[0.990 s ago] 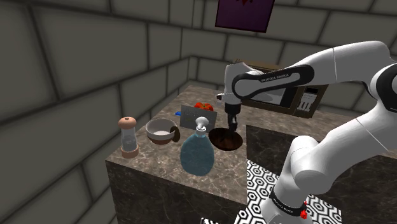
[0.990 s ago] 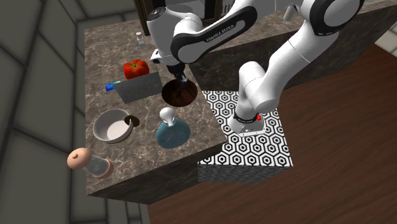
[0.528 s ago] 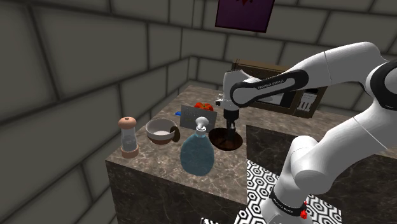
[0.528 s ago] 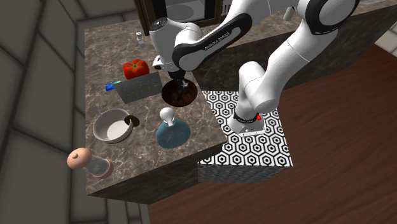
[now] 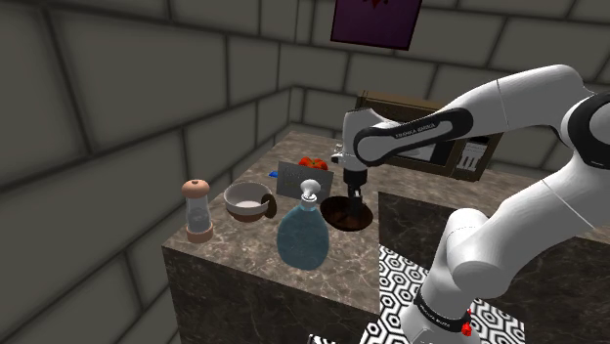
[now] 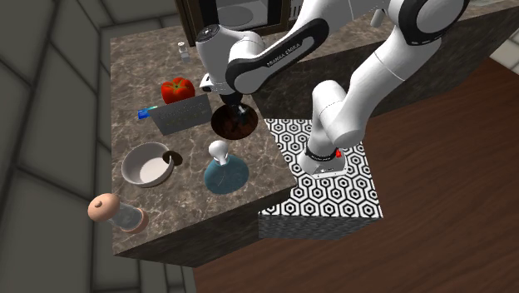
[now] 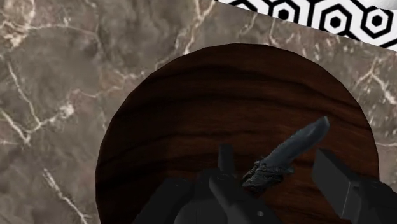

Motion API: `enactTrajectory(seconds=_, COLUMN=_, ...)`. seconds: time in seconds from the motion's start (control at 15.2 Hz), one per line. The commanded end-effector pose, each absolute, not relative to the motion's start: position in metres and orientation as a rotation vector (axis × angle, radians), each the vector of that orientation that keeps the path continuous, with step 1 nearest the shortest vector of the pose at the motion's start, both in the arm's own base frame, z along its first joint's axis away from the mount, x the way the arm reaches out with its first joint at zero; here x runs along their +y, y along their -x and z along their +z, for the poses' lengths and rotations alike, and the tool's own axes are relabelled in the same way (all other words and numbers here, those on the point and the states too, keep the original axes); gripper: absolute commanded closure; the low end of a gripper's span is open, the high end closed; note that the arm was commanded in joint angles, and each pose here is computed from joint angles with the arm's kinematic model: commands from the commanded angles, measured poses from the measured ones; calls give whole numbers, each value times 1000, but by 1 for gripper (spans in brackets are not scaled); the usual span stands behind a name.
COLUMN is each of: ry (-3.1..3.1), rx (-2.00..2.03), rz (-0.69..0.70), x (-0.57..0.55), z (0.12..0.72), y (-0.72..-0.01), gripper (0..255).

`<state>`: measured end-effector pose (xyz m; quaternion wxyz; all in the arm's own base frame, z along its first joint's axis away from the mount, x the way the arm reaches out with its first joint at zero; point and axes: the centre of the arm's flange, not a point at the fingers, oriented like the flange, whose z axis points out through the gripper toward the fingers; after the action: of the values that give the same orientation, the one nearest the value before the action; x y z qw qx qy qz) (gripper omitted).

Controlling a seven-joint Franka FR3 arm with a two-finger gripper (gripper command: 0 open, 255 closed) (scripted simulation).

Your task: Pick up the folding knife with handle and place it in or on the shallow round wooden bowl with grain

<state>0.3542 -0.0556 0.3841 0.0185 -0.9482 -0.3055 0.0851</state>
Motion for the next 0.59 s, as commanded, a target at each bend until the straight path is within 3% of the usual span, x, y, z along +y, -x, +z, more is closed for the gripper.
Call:
enactTrajectory(seconds=0.0, ry=2943, rx=-950, rz=265, x=-55, z=383, y=-354, gripper=0)
enactTrajectory(seconds=0.26, ry=2943, rx=-950, rz=265, x=-55, z=384, y=-354, gripper=0)
enactTrajectory(seconds=0.53, ry=2943, rx=-950, rz=265, x=-54, z=433, y=-363, gripper=0)
